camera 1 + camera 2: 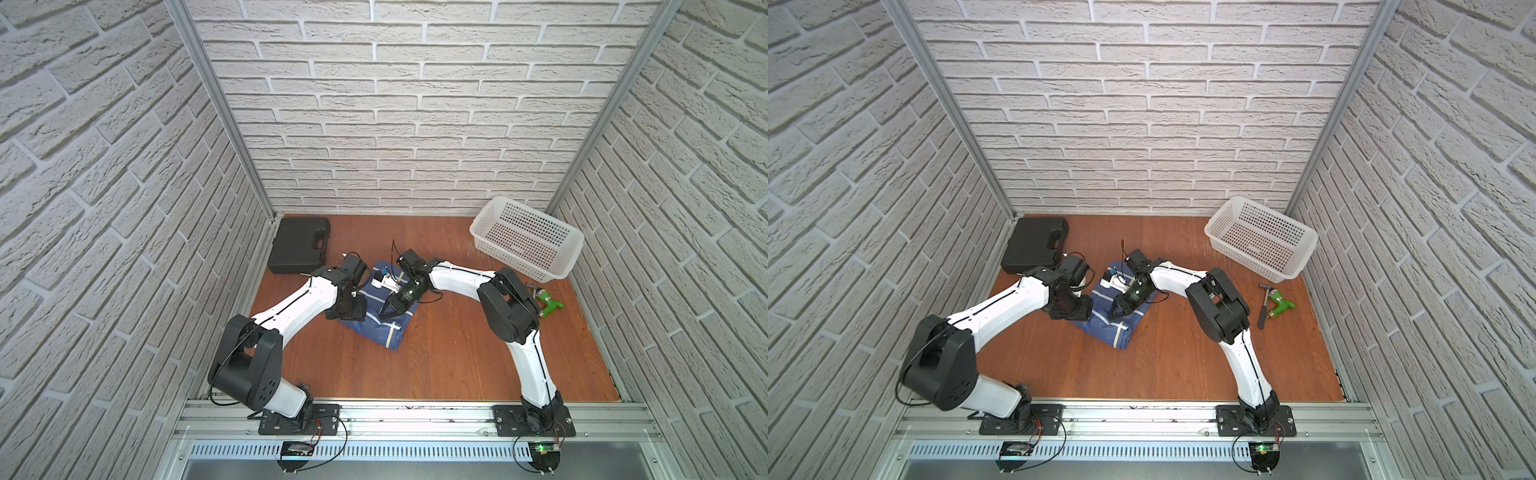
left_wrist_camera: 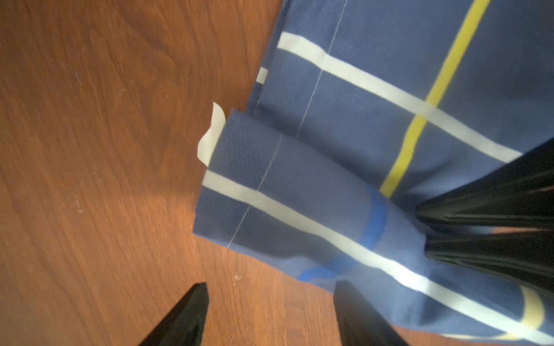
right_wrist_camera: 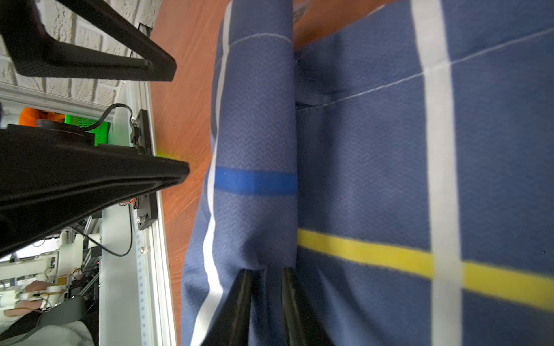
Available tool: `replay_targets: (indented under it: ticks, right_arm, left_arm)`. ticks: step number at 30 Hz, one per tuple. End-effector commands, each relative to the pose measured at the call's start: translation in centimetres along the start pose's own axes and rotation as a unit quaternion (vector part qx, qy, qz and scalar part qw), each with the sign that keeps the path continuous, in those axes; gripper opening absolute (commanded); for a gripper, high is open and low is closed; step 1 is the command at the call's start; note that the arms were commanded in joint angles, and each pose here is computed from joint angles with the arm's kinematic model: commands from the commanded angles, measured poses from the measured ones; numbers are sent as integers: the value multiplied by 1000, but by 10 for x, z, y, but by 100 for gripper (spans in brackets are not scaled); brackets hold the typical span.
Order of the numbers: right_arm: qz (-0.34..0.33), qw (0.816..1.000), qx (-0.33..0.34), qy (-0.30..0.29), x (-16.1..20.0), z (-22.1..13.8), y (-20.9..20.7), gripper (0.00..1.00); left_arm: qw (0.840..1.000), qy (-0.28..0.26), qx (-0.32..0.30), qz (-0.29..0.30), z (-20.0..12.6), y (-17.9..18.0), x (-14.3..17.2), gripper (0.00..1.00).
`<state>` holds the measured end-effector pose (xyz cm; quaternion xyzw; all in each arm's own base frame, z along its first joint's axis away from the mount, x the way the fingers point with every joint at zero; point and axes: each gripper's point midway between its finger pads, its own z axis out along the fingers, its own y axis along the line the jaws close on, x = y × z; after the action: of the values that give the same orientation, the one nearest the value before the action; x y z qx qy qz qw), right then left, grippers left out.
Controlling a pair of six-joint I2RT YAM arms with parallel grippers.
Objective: Roll up the pillowcase
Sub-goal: Roll the pillowcase at the center of the board.
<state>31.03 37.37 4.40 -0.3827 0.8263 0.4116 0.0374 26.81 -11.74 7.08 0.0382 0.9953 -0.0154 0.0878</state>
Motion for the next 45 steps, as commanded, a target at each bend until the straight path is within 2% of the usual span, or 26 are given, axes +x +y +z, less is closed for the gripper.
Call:
replay_targets:
  ticks: [1, 8, 11, 15, 21, 24, 28, 31, 39, 45]
  right_arm:
    - [-40, 998, 33, -23, -13, -13, -1, 26]
    - [-78, 991, 97, -41, -16, -37, 6, 37]
    - [-101, 984, 130, -61, -19, -55, 21, 44]
    - [-127, 977, 157, -66, -6, -66, 41, 47]
    - [-188, 968, 153, -62, 23, -38, 75, 39]
    - [-214, 954, 202, -50, 29, -24, 57, 35]
    - [-216, 941, 257, -43, 23, -23, 29, 29]
    - [-193, 946, 260, -34, 31, -21, 17, 24]
    - [-134, 964, 230, 6, 78, 5, -7, 22]
    - [-147, 960, 237, 14, 85, -1, 7, 23]
  left_arm:
    - [1000, -8, 13, -4, 8, 0, -14, 71]
    - [999, 7, 23, -21, 22, 2, -26, 70]
    - [999, 26, 20, -21, 32, 1, -25, 69]
    - [999, 36, 11, -18, 37, 4, -29, 68]
    - [999, 37, 18, -11, 39, -1, -36, 66]
    - [999, 42, 22, -7, 41, -3, -37, 66]
    - [999, 47, 20, -2, 42, -3, -36, 66]
    - [999, 49, 19, 0, 43, -2, -35, 66]
    - [998, 53, 15, 5, 48, 2, -36, 66]
    - [999, 50, 17, 1, 51, 9, -43, 66]
